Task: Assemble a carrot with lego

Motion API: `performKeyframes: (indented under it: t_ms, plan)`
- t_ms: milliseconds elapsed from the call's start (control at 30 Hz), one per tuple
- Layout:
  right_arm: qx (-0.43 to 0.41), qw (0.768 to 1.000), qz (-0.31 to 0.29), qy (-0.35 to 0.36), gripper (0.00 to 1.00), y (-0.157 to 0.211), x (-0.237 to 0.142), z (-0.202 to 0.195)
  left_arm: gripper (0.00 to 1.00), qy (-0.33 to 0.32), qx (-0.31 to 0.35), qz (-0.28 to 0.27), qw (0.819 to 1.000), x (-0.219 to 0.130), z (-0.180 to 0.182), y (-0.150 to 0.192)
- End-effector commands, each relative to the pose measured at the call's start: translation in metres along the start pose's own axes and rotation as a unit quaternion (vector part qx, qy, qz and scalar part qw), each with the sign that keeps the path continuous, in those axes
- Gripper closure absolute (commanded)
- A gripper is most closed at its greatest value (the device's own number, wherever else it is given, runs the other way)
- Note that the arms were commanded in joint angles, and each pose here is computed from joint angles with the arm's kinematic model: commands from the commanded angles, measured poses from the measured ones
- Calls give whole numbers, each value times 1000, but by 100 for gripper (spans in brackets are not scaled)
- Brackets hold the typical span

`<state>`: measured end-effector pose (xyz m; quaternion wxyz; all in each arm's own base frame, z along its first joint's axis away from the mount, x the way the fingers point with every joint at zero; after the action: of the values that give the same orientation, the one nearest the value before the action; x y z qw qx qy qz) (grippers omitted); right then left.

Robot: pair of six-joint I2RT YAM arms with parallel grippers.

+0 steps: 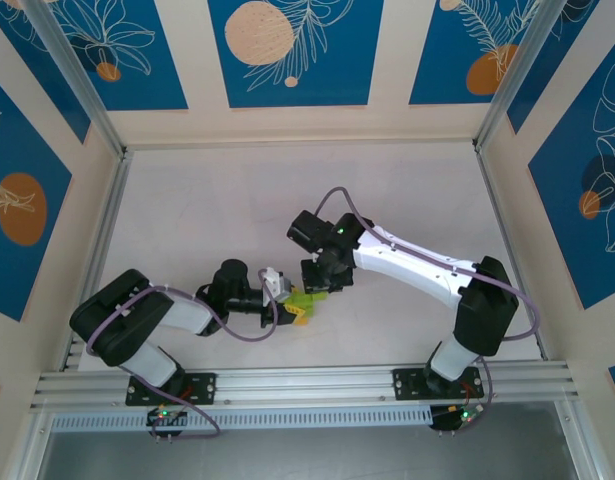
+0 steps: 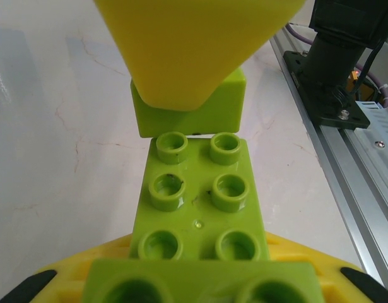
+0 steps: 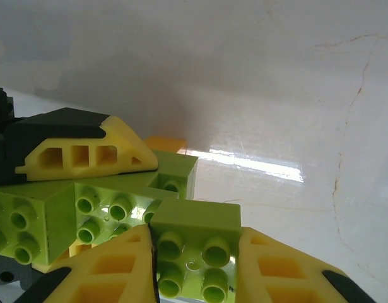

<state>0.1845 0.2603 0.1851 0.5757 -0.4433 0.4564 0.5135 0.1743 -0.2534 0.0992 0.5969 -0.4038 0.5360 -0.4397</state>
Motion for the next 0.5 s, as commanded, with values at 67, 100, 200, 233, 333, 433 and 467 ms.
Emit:
performKeyframes:
  t_ms: [67, 100, 200, 233, 333, 433, 467]
  plan:
    - [2, 1000, 11, -28, 72, 7, -10, 4, 63, 12, 3, 7, 1000, 3, -1, 3]
    - [3, 1000, 12, -28, 72, 8, -10, 4, 63, 11, 3, 7, 1000, 3, 0, 3]
    - [3, 999, 14, -31, 73, 8, -10, 5, 63, 13, 3, 8, 1000, 4, -1, 4]
    - [3, 999, 16, -32, 73, 9, -10, 5, 63, 13, 3, 8, 1000, 4, -1, 4]
    - [2, 999, 21, -39, 73, 10, -8, 8, 63, 13, 2, 8, 1000, 4, -1, 4]
    - [1, 999, 24, -38, 73, 11, -6, 9, 63, 13, 2, 9, 1000, 4, -1, 4]
    - [2, 999, 24, -38, 73, 11, -5, 10, 64, 13, 2, 9, 1000, 4, -1, 4]
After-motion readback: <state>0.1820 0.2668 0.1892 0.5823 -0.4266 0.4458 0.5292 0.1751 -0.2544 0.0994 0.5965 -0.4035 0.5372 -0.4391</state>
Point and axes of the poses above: each hand's point on the last joint's axis, 136 mm out from that joint toward the fingers, its own x axis out along the fingers, its own z axis along the line the jaws close on, y = z × x, the point moved 5 cm from there along -x, back along the fingers, and after that the axes turned 13 degrees about x, right-handed, at the moved point
